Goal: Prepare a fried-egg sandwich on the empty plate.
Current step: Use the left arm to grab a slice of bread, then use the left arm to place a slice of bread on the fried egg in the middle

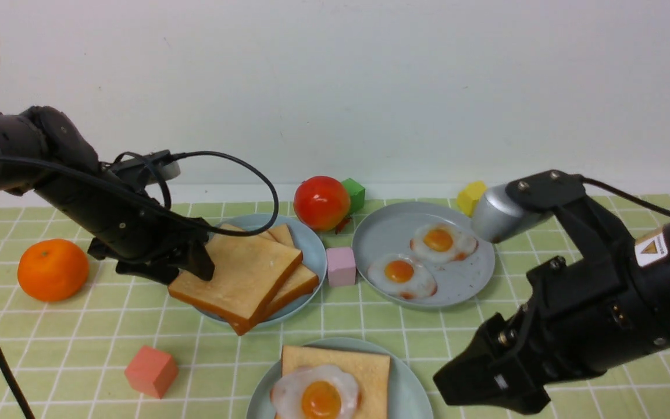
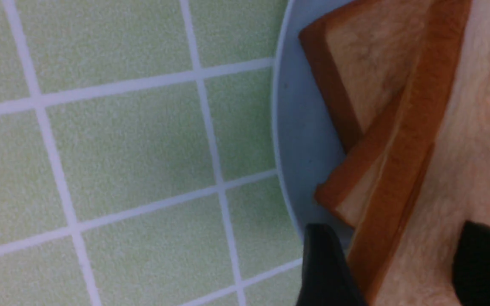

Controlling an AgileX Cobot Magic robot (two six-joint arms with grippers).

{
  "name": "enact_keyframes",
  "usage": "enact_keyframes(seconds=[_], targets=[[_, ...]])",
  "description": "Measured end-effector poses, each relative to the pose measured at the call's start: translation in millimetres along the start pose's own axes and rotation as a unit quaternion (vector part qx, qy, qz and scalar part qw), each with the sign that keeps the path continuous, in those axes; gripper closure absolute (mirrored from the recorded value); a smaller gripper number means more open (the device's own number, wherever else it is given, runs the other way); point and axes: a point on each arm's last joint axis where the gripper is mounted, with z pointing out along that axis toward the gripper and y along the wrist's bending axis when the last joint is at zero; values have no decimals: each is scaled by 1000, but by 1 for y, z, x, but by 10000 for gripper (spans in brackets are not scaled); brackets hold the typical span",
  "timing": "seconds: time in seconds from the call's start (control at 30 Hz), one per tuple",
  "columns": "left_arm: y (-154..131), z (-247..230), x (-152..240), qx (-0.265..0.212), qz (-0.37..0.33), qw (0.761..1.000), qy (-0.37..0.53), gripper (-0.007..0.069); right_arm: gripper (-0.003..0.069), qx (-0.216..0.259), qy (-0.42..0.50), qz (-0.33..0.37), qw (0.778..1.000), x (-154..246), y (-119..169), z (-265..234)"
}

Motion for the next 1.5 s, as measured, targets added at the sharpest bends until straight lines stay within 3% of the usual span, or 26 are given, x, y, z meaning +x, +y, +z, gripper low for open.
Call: enact_keyframes(seconds=[0.03,0.17,0.2,0.27,0.47,0.57,0.77,1.0,1.07,1.27,1.37,1.4,1.5], targets=[[0,0,0,1,-1,1000,1,253,95,0,0,0,1000,0,0,0],[1,-1,0,3,-4,1000,2,430,95,1,-2,1,1000,0,0,0],[3,-4,1,6,-9,1000,4,546,95,1,-2,1,1000,0,0,0],[3,-11,1,14,-15,1000,4,605,95,1,-2,0,1000,0,0,0],[-27,-47,12,97,-81,991,-45,613,95,7,-1,-4,1000,0,-1,0],[-65,-57,53,134,-95,984,-63,613,95,21,-14,-7,1000,-2,-4,0],[-97,-42,137,123,-108,985,-56,613,95,28,-26,2,999,-5,-5,0],[-96,-15,175,86,-163,981,-53,613,126,28,-26,2,999,-5,-5,0],[-97,-10,178,81,-166,982,-45,612,151,29,-27,2,999,-5,-5,0],[-97,-4,179,74,-156,984,-42,537,324,30,-28,4,999,-5,-5,0],[-98,-7,179,75,-144,986,-45,410,485,32,-34,10,999,-6,-6,0],[-98,-7,179,76,-143,986,-45,401,494,32,-35,10,999,-6,-6,0],[-101,-16,179,76,-108,990,-54,241,648,27,-45,17,998,-8,-5,-1]])
